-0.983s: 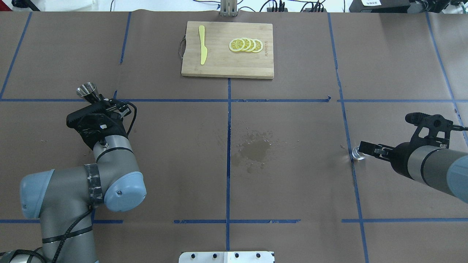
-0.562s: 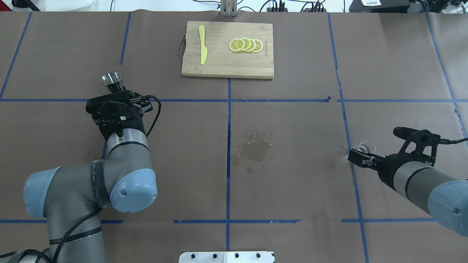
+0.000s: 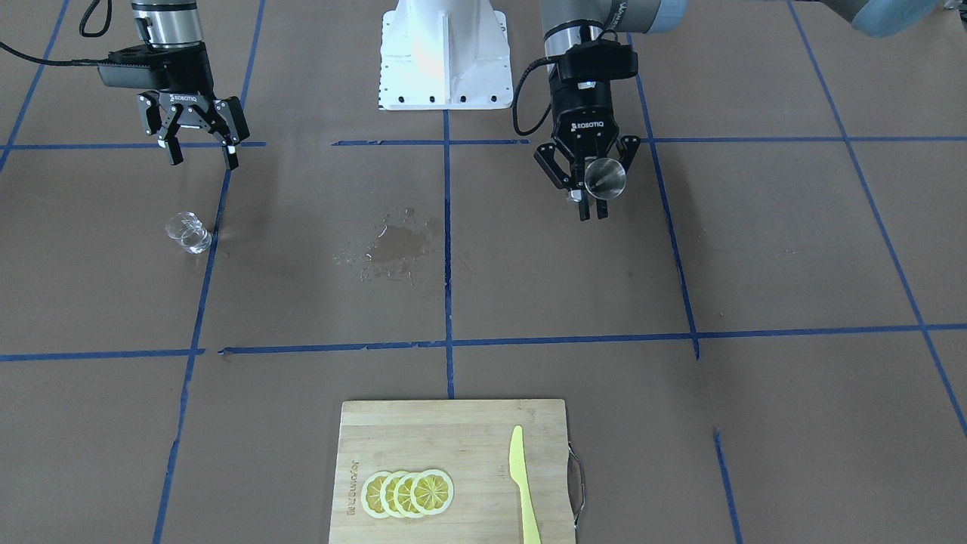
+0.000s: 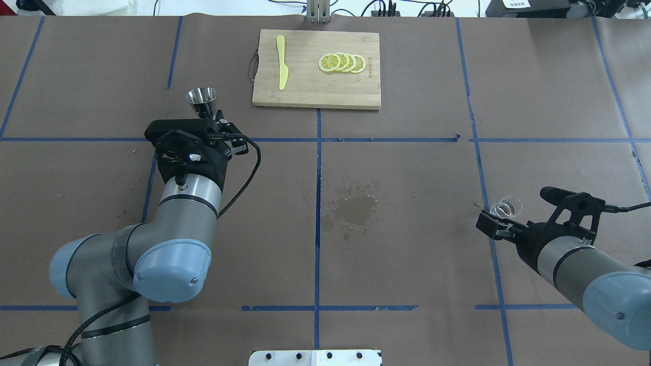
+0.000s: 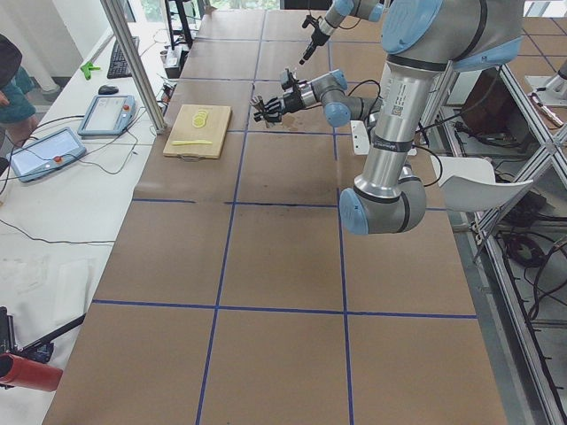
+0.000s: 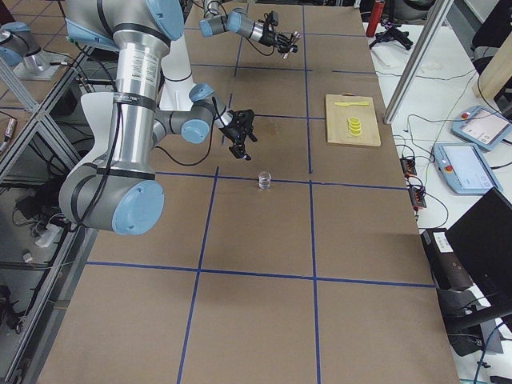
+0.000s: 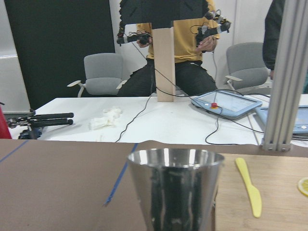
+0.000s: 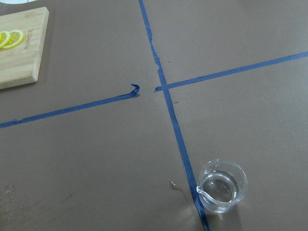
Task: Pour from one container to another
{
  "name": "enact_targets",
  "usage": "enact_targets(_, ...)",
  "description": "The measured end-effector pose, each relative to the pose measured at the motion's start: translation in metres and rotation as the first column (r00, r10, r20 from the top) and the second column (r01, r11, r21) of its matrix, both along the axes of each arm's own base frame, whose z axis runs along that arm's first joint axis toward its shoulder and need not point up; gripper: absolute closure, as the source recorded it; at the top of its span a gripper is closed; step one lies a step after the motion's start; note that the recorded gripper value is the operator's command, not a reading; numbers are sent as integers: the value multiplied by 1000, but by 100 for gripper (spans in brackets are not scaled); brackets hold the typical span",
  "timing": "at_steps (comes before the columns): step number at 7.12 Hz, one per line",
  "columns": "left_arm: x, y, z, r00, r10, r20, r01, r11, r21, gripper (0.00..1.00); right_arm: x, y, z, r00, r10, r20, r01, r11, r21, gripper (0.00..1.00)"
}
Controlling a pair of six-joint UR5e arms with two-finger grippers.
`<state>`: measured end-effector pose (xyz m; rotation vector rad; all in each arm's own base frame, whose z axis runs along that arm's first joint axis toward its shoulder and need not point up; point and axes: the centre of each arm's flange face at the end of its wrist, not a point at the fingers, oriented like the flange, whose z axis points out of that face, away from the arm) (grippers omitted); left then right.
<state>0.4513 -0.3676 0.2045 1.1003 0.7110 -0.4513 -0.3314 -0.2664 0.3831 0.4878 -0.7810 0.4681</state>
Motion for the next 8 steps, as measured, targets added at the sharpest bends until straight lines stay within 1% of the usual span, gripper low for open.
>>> enact_targets(1,15,0,9,995,87,-41,-84,994,66,100,-2,1,0,1000,24,-8,-24,999,27,0)
enact_targets(2,27,-1,21,989,136,-62,-129,986,107,100,-6,6,5,998,52,-34,-50,996,77,0)
enact_targets(3,30,1,23,984,166,-63,-157,978,135,100,-12,13,18,993,87,-81,-75,987,144,0)
enact_targets(4,29,5,19,973,215,-82,-200,966,165,100,-20,18,36,983,124,-132,-94,972,213,1)
enact_targets(5,27,11,12,950,291,-112,-263,940,216,100,-25,22,53,972,155,-176,-104,958,268,1)
enact_targets(6,23,17,6,928,353,-120,-310,910,276,100,-29,27,71,961,178,-210,-107,944,312,1)
enact_targets(7,21,20,3,918,379,-118,-328,892,311,100,-36,34,86,953,199,-227,-110,930,351,1)
enact_targets(8,20,21,3,914,388,-114,-335,884,324,100,-43,40,98,948,219,-232,-117,916,384,1)
